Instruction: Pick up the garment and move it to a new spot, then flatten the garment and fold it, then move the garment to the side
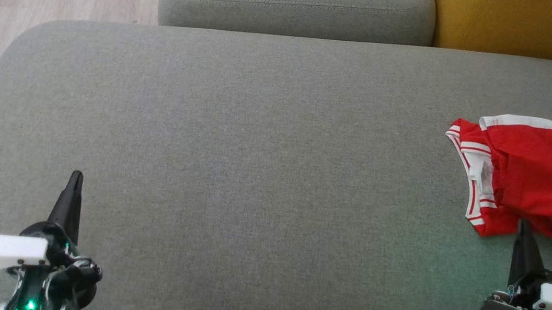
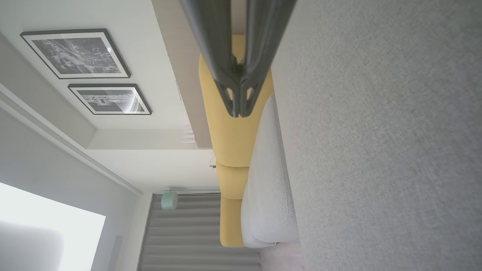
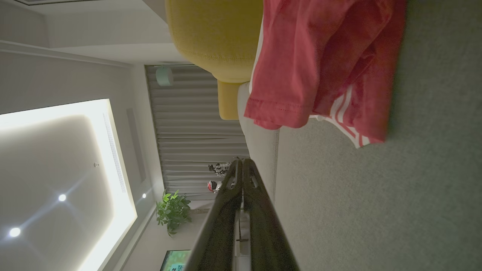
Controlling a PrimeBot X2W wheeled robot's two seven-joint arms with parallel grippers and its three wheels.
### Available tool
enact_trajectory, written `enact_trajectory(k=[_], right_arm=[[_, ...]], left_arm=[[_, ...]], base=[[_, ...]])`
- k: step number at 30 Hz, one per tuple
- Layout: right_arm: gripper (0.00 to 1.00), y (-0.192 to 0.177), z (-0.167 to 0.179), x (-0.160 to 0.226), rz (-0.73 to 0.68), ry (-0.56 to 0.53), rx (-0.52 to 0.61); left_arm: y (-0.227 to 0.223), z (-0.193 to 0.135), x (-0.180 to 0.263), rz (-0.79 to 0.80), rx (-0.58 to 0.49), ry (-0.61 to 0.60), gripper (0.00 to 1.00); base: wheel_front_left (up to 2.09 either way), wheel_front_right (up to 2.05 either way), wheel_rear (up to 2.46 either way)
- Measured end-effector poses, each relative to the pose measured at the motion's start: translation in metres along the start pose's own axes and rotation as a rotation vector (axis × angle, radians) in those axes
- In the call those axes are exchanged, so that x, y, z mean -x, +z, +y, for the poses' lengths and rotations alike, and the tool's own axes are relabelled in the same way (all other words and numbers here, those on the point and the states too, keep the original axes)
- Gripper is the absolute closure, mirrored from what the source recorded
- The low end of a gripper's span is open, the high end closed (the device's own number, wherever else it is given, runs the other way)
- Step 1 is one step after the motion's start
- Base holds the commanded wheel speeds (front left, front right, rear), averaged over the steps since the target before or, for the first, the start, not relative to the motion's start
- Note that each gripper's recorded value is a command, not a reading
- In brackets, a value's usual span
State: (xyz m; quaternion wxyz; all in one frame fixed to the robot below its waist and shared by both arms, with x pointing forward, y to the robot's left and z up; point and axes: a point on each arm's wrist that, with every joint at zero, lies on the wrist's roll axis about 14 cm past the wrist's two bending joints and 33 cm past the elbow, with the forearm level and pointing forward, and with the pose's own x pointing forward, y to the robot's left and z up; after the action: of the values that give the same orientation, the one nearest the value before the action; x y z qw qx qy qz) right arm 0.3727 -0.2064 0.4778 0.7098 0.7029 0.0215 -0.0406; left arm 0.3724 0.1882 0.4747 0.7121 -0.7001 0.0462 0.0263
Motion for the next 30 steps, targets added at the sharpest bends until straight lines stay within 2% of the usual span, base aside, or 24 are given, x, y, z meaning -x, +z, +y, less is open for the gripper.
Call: enact_trajectory(k=[30], right_arm=[[1.0,0.0006,-0.0001,-0.0001,-0.003,0.0,-0.016]], left_arm=[[0.002,0.0003,0.0001,-0.007,0.025,-0.001,1.0]], base=[[0.0,0.0,0.0]])
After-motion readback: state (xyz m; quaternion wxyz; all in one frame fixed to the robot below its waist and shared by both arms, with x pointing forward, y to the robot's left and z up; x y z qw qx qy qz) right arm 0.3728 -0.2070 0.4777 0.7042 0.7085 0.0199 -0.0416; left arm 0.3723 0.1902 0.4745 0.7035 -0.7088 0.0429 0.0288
